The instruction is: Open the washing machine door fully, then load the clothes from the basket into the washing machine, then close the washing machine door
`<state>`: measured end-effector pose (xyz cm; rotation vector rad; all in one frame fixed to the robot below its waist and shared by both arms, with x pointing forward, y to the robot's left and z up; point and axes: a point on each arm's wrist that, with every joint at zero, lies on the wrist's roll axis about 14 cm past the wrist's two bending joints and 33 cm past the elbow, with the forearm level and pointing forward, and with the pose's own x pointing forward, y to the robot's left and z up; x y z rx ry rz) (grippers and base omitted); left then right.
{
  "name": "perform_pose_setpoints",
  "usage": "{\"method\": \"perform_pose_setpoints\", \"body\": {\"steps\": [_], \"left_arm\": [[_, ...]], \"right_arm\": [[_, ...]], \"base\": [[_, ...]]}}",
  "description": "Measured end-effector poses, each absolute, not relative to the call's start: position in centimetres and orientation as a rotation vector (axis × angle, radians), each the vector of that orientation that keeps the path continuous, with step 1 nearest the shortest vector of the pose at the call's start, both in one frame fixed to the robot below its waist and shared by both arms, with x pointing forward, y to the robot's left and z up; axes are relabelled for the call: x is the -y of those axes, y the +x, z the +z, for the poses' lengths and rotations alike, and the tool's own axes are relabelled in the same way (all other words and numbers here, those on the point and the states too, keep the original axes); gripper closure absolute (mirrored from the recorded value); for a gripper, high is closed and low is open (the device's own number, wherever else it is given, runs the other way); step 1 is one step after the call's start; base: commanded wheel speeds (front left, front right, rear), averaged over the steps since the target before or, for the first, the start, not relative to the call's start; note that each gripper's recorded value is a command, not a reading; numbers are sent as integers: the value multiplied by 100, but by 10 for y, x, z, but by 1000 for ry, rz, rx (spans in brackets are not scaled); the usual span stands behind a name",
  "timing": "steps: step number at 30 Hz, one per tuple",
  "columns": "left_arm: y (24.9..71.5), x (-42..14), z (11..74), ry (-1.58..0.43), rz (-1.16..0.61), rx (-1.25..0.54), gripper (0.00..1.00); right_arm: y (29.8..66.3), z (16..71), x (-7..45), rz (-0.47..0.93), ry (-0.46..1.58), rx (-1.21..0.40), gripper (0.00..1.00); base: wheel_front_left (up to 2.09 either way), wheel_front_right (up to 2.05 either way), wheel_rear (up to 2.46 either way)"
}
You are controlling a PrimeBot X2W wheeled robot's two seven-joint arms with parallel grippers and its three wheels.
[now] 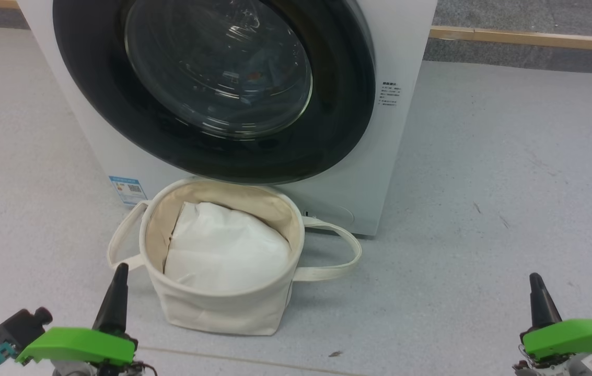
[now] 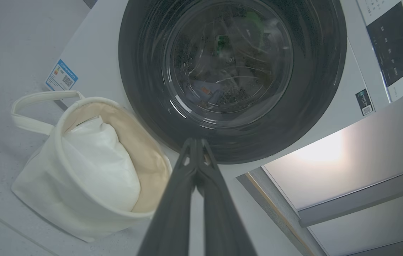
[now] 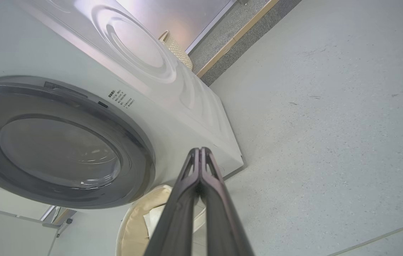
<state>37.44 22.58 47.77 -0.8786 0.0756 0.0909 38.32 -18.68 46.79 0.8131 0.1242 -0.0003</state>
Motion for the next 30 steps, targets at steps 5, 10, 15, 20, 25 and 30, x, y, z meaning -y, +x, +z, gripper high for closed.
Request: {"method": "perform_pose_setpoints", "body": {"steps": [5,10,15,20,25,30], "left_arm": [[376,-220,478,-932,82,-79,100],[373,-220,474,-983,96,-89,100],[375,-217,475,-1021,89,-90,100],[377,-214,477,-1068,83,-87,100],[379,-212,480,-1126,79,-80,100],[380,-208,480,-1172,74,-84,100]], "right_arm": [[382,467,187,-13,869,-128,100],[381,467,192,-31,921,-124,100],[381,467,193,-37,965,-124,100],[380,467,195,-49,1015,-125,100],[379,467,194,-57,1077,-125,100],[380,469,196,-64,1133,-114,100]], "base": [[0,0,0],[0,0,0],[0,0,0],[0,0,0],[0,0,0],[0,0,0]]}}
